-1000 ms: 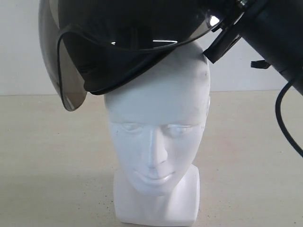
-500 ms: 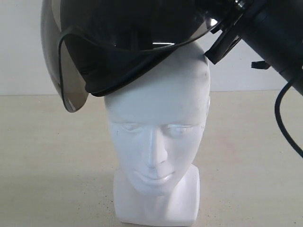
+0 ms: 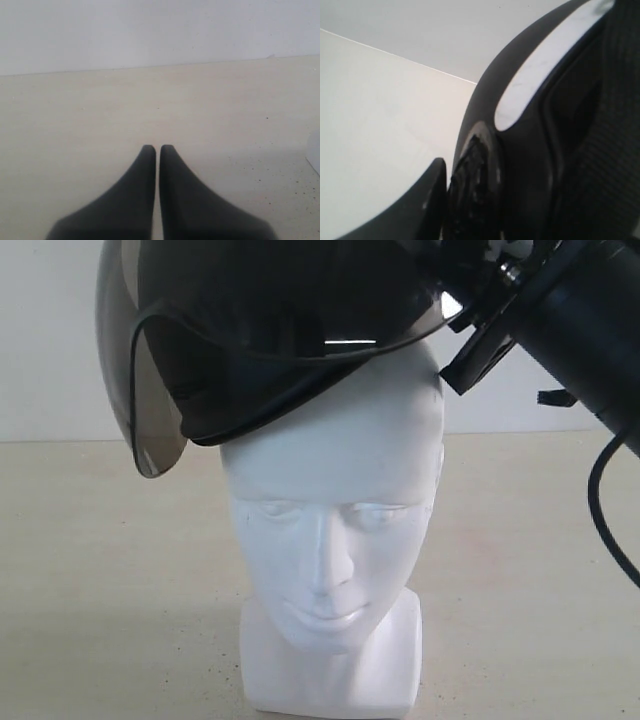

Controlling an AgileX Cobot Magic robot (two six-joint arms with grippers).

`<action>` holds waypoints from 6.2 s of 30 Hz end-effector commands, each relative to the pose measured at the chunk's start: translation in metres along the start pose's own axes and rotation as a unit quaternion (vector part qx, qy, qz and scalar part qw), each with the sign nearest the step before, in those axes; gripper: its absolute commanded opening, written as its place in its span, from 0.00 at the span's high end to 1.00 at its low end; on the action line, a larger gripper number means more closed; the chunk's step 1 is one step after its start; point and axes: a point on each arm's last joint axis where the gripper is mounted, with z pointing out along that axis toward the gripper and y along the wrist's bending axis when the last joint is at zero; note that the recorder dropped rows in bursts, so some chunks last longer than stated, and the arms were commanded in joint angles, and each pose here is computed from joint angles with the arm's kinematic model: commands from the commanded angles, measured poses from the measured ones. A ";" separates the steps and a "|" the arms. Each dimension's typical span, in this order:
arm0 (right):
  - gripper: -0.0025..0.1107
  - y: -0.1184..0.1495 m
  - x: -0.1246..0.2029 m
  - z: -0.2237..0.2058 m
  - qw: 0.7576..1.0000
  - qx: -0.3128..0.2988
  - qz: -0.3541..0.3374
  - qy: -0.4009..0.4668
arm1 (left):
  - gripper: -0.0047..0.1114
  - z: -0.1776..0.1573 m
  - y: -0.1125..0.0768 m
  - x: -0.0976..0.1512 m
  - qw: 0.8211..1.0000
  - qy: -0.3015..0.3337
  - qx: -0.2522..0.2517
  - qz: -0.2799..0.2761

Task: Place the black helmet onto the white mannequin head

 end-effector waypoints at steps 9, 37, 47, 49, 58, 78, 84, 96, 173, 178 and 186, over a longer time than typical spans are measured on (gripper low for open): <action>0.98 -0.008 -0.005 -0.008 0.997 0.039 -0.058 -0.019 | 0.92 0.000 0.000 0.001 1.000 0.000 0.002 0.002; 0.98 -0.026 -0.002 -0.019 0.991 0.115 -0.059 -0.016 | 0.92 0.000 0.000 0.001 1.000 0.000 0.002 0.002; 0.98 -0.033 0.000 -0.029 0.990 0.132 -0.049 -0.019 | 0.92 0.000 0.000 0.001 1.000 0.000 0.002 0.002; 0.98 -0.034 0.001 -0.029 0.990 0.133 -0.048 -0.015 | 0.92 0.000 0.000 0.001 1.000 0.000 0.002 0.002; 0.98 -0.034 0.002 -0.029 0.990 0.136 -0.040 -0.011 | 0.92 0.000 0.000 0.001 1.000 0.000 0.002 0.002; 0.98 -0.038 0.006 -0.032 0.988 0.152 -0.036 0.008 | 0.92 0.000 0.000 0.001 1.000 0.000 0.002 0.002; 0.98 -0.039 0.007 -0.032 0.987 0.160 -0.033 0.011 | 0.92 0.000 0.000 0.001 1.000 0.000 0.002 0.002; 0.98 -0.045 0.009 -0.048 0.988 0.157 -0.009 -0.009 | 0.92 0.000 0.000 0.001 1.000 0.000 0.002 0.002; 0.98 -0.031 0.015 -0.149 0.973 0.161 -0.082 -0.144 | 0.92 0.000 0.000 0.001 1.000 0.000 0.002 0.002; 0.98 -0.022 0.014 -0.147 0.949 0.182 -0.230 -0.116 | 0.92 0.000 0.000 0.001 1.000 0.000 0.002 0.002; 0.98 -0.022 0.013 -0.131 0.792 0.398 -0.448 0.117 | 0.92 0.000 0.000 0.001 1.000 0.000 0.002 0.002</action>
